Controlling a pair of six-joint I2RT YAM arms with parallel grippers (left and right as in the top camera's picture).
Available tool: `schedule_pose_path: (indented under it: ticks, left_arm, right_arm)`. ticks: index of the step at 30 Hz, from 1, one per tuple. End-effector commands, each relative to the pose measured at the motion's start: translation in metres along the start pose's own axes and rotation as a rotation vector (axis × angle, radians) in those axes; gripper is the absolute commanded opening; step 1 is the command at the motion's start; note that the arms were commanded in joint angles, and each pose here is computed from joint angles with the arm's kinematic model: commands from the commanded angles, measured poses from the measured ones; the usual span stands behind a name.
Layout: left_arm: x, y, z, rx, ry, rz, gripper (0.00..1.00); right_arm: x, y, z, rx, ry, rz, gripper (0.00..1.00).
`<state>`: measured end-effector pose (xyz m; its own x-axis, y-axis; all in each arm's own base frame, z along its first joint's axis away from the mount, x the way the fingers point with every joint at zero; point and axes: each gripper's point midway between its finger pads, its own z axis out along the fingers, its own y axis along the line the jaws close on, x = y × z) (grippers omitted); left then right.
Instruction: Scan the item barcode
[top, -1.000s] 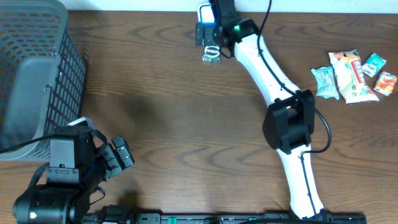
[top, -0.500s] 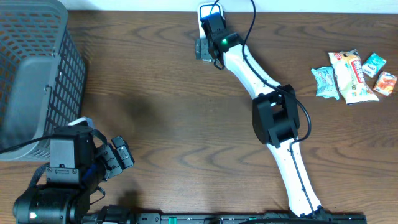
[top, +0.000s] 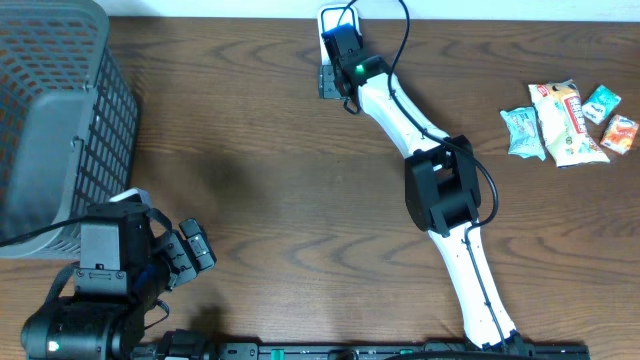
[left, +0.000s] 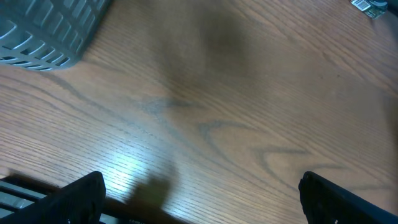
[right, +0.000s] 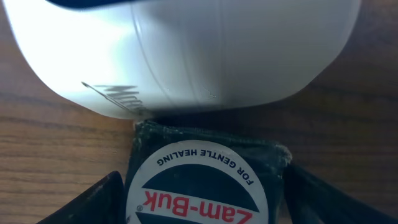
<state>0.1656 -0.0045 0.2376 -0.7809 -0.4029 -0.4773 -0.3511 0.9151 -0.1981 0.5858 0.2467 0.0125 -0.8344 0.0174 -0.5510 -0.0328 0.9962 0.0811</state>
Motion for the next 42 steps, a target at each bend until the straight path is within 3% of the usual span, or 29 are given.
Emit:
schedule_pose_path:
  ticks: [1,10,15,29,37,42]
  left_arm:
    - [0.000,0.001,0.000,-0.005,0.000,-0.004,0.97]
    - [0.000,0.001,0.000,-0.005,0.000,-0.004,0.98]
    - [0.000,0.001,0.000,-0.005,0.000,-0.004,0.98]
    - [0.000,0.001,0.000,-0.005,0.000,-0.004,0.98]
    - [0.000,0.001,0.000,-0.005,0.000,-0.004,0.98]
    - [0.000,0.001,0.000,-0.005,0.000,-0.004,0.98]
  right_arm:
    - [0.014,-0.008,0.010,0.034,0.030,-0.004,0.72]
    - [0.014,-0.009,0.008,0.036,0.033,-0.004,0.50]
    - [-0.004,-0.007,-0.014,0.024,0.002,-0.014,0.45]
    - [-0.084,0.004,-0.119,-0.028,-0.221,-0.065,0.44]
    - [-0.130,0.020,-0.126,-0.081,-0.427,-0.094,0.42]
    - [-0.151,0.030,-0.114,-0.116,-0.551,-0.076,0.46]
